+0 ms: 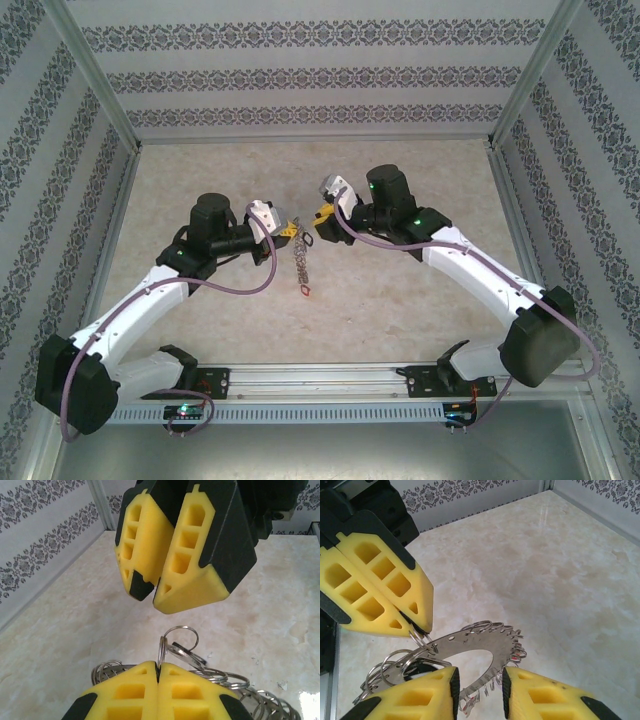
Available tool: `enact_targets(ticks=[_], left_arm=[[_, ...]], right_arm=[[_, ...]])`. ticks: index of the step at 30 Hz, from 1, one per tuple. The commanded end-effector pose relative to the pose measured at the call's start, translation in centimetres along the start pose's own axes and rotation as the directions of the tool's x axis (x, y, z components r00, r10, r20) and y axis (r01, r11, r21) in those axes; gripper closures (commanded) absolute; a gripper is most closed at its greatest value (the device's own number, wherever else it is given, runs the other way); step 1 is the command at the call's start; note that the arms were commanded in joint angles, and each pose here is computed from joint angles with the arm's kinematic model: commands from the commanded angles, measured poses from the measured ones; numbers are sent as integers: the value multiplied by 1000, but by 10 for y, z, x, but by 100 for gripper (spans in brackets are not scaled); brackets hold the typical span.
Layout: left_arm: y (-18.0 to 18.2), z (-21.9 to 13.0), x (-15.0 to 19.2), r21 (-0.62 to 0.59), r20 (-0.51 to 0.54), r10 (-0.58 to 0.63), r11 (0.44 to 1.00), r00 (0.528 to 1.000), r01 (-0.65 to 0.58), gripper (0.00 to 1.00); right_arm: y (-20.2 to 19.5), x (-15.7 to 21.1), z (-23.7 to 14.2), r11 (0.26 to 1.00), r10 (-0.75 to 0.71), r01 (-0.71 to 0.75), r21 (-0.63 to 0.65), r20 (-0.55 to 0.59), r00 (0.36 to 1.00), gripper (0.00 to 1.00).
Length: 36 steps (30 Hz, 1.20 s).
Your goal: Put the keys on the keyring
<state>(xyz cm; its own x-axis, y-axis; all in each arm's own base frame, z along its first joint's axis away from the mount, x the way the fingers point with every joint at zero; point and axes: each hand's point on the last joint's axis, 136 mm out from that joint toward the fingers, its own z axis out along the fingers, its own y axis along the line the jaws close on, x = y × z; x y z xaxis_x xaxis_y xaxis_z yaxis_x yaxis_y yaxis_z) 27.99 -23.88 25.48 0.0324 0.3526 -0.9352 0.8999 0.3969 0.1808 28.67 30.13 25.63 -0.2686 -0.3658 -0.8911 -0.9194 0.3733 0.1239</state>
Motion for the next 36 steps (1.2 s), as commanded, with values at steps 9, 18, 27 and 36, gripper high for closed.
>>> enact_targets(ticks=[9, 18, 27, 36], left_arm=[[-1, -3, -32, 27, 88, 53, 998, 995, -55, 100], [-7, -3, -33, 59, 100, 65, 996, 993, -71, 100], [-11, -3, -34, 83, 100, 80, 993, 992, -88, 100], [-12, -4, -35, 86, 91, 80, 992, 993, -88, 100]], right_arm=[[35, -27, -28, 933, -358, 360, -24, 65, 931, 70], [47, -12, -9, 851, -508, 510, -126, 49, 860, 68], [34, -12, -5, 898, -434, 430, -95, -27, 901, 69], [61, -40, -26, 898, -396, 411, -157, 121, 910, 51]])
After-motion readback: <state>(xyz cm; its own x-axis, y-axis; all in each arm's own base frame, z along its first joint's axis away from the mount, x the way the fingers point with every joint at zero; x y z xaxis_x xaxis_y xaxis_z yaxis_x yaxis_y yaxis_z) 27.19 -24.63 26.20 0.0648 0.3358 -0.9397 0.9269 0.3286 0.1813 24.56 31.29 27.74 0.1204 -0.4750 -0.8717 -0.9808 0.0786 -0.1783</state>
